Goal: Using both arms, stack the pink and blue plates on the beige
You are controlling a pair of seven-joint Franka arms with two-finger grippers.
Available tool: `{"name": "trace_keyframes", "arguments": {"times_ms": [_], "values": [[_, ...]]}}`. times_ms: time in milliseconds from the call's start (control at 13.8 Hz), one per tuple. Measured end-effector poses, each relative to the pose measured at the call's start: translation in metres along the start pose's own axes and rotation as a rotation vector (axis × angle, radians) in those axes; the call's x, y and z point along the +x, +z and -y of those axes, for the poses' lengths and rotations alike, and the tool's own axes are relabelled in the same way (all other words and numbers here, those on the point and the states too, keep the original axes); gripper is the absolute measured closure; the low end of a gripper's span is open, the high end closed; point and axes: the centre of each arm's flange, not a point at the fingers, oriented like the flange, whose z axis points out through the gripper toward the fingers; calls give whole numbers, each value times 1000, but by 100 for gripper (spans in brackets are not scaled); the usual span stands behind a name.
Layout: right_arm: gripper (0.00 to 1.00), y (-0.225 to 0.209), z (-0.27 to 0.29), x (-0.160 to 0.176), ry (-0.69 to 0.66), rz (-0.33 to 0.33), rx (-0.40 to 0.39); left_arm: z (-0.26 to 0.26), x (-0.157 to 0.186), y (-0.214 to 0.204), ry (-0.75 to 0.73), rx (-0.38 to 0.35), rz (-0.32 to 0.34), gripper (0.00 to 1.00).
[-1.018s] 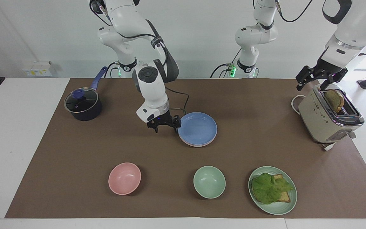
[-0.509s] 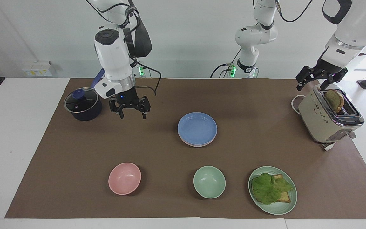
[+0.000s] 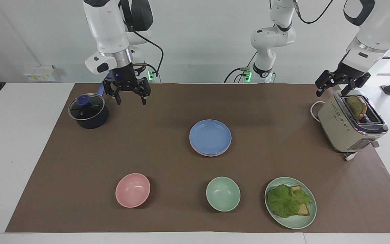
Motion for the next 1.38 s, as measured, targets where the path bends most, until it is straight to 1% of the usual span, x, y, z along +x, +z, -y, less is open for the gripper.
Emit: {"name": "trace_keyframes", "arguments": {"times_ms": [218, 509, 800, 945, 1164, 1382], "values": [[0, -24, -15, 1, 26, 18, -11, 0, 0, 0, 0, 0, 0, 0], [0, -55, -56, 3, 42, 58, -30, 0, 0, 0, 0, 0, 0, 0], [0, -73, -90, -1, 35, 61, -32, 0, 0, 0, 0, 0, 0, 0], [0, -74, -101, -3, 37, 70, -33, 0, 0, 0, 0, 0, 0, 0], [0, -61, -102, -4, 37, 99, -37, 0, 0, 0, 0, 0, 0, 0], [0, -55, -105, -5, 44, 112, -40, 0, 0, 0, 0, 0, 0, 0]]}}
